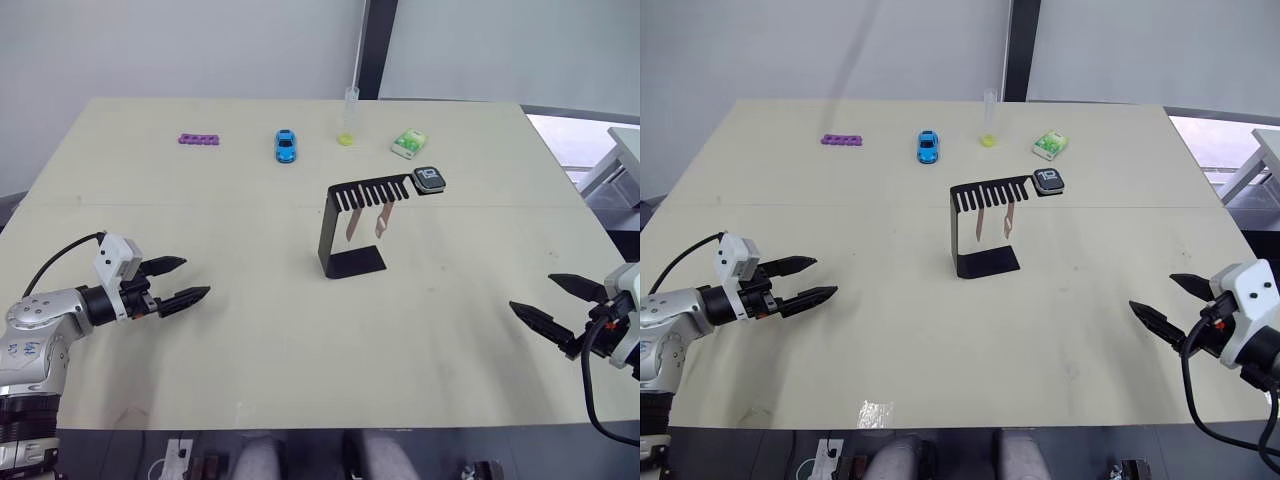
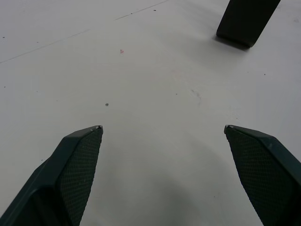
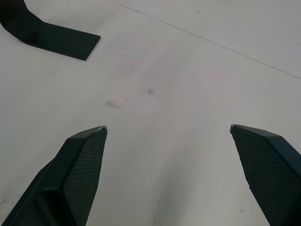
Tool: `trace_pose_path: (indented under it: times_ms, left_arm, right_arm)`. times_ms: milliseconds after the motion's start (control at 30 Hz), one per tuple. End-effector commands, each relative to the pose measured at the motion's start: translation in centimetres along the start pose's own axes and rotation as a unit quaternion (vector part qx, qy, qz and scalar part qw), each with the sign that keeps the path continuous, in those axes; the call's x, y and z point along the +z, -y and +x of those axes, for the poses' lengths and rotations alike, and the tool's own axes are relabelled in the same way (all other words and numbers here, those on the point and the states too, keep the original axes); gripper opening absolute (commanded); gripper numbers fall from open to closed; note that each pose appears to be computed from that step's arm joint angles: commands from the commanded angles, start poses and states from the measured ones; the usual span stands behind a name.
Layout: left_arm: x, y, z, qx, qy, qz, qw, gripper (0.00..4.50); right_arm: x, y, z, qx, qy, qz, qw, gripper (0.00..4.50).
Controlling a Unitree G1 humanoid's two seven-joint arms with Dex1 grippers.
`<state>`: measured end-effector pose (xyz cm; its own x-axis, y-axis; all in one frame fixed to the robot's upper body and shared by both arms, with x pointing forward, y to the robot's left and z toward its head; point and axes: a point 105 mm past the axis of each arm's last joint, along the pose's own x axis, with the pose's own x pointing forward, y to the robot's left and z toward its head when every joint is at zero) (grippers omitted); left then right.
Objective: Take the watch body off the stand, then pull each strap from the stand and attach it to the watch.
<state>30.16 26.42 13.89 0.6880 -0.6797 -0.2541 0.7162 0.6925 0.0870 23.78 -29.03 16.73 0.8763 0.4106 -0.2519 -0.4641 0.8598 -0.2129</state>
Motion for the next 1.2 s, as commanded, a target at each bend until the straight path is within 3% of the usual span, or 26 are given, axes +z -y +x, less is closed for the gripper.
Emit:
trace_pose_path:
  times_ms: [33, 400, 600, 700, 833, 1067, 1200]
  left_arm:
    - [1.1, 0.2, -0.3, -0.005, 0.012, 0.023, 1.0, 4.47]
    - [1.3, 1.2, 0.9, -0.03, 0.011, 0.041, 0.999, 4.47]
    - [5.1, 5.0, 3.6, -0.102, 0.08, 0.024, 0.991, 4.47]
    - [6.3, 6.5, 4.1, -0.147, 0.089, 0.035, 0.985, 4.47]
    - [10.8, 7.5, 4.2, -0.213, 0.13, 0.056, 0.967, 4.47]
    - [16.1, 7.8, 5.8, -0.234, 0.182, 0.123, 0.947, 4.47]
    - [18.5, 8.6, 7.4, -0.244, 0.205, 0.135, 0.938, 4.47]
  right_arm:
    - [0.8, 0.4, -0.1, -0.009, 0.012, -0.017, 1.0, 4.5]
    - [0.8, 0.0, 0.4, -0.032, 0.014, -0.044, 0.998, 4.5]
    - [1.8, 0.0, 1.2, -0.062, 0.026, -0.026, 0.997, 4.5]
    - [3.9, -0.7, 1.7, -0.073, 0.065, 0.005, 0.995, 4.5]
    - [6.5, -3.1, 2.7, -0.064, 0.095, 0.011, 0.993, 4.5]
    - [13.3, -4.7, 4.5, -0.085, 0.184, 0.049, 0.978, 4.5]
    - [15.9, -6.0, 5.5, -0.074, 0.201, 0.063, 0.975, 4.5]
